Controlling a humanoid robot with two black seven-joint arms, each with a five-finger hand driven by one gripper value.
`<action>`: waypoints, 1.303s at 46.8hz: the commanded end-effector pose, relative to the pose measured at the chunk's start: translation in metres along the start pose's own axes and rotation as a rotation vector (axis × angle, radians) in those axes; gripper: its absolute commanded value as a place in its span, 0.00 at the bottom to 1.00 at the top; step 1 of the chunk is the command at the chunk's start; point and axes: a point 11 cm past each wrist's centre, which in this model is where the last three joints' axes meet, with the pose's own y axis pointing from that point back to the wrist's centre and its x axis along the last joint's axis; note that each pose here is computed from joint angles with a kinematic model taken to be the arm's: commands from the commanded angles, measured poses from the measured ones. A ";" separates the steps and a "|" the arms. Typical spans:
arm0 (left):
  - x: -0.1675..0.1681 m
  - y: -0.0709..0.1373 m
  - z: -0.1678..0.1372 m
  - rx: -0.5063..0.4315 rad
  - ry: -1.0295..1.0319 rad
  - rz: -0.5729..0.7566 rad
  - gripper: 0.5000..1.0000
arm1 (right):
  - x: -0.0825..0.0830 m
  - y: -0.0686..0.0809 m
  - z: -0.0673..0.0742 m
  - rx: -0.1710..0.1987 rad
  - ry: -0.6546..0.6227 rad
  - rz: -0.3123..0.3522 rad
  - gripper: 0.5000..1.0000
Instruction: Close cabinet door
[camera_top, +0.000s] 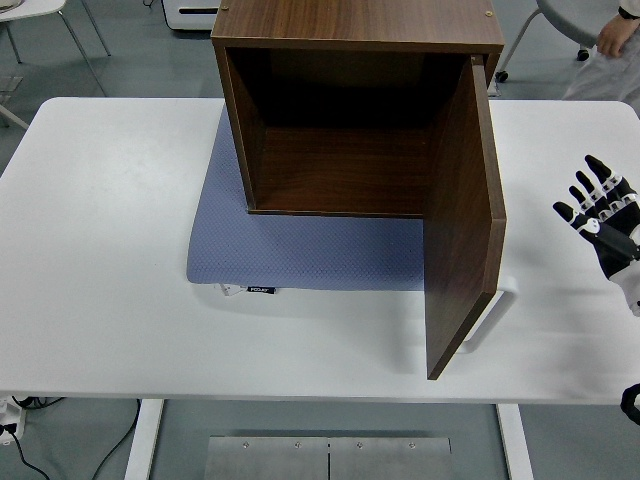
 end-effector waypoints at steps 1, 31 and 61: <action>0.000 0.000 -0.001 0.001 -0.009 0.001 1.00 | 0.000 0.000 0.000 0.001 0.000 -0.001 1.00; 0.000 0.000 -0.001 0.001 -0.006 0.000 1.00 | 0.000 0.000 -0.001 0.001 0.002 0.001 1.00; 0.000 0.000 -0.002 0.002 -0.006 0.000 1.00 | 0.001 0.003 0.002 -0.004 -0.002 0.005 1.00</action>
